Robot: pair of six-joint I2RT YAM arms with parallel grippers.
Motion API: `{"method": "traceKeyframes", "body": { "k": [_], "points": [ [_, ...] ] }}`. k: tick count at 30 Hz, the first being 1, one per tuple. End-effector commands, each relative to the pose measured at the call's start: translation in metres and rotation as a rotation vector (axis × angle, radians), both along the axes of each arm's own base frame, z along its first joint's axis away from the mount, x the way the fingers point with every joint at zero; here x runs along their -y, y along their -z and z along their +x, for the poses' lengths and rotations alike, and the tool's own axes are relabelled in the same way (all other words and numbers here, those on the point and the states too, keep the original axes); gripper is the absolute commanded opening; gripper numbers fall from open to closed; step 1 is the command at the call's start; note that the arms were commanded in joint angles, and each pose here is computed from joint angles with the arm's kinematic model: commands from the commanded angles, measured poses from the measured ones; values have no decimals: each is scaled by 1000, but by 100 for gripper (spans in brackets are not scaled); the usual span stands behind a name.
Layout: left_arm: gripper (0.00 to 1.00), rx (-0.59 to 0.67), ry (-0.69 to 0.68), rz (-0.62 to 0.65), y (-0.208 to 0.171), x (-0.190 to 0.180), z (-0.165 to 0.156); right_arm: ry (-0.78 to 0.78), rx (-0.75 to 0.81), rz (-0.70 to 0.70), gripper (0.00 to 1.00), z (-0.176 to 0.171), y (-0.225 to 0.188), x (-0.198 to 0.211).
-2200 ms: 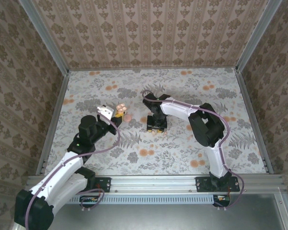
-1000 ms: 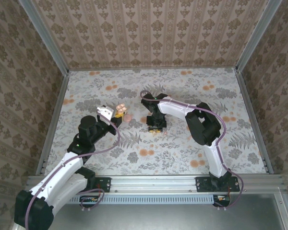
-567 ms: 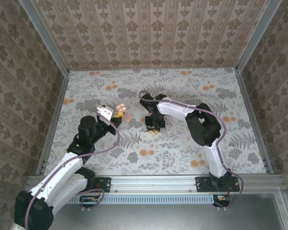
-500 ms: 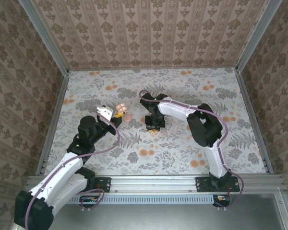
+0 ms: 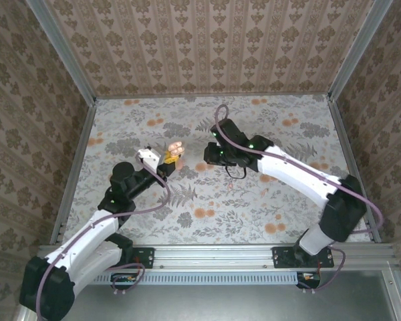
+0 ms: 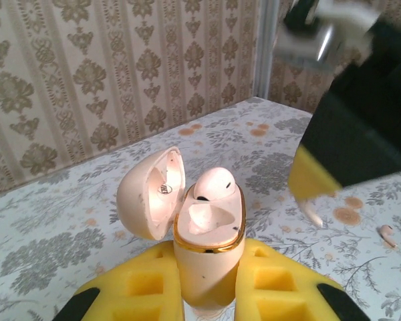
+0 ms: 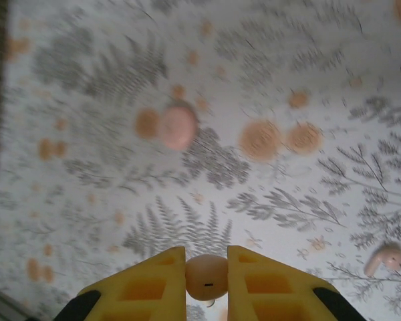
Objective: Insert the wireless bluetooth earbuds into the charging case
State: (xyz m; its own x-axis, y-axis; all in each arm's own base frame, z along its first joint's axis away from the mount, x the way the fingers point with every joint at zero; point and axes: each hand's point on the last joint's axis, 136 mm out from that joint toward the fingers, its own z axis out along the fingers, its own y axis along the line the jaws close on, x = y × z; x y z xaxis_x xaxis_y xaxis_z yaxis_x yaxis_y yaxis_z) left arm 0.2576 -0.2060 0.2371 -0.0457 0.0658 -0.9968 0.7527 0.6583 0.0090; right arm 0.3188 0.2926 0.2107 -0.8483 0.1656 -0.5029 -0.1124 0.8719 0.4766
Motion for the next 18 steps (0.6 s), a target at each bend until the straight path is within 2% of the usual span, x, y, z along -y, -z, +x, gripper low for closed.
{"method": "traceKeyframes", "body": {
  "k": [1, 4, 8, 18],
  "points": [
    [0, 122, 63, -33, -35, 14, -4, 57, 246, 110, 17, 8, -56, -1],
    [0, 137, 78, -37, -42, 22, -3, 51, 387, 157, 16, -2, -88, -2],
    [0, 148, 84, -44, -48, 29, -1, 41, 501, 219, 16, -10, -111, -10],
    [0, 167, 75, -53, -56, 33, -1, -11, 619, 321, 15, -13, -136, -43]
  ]
}}
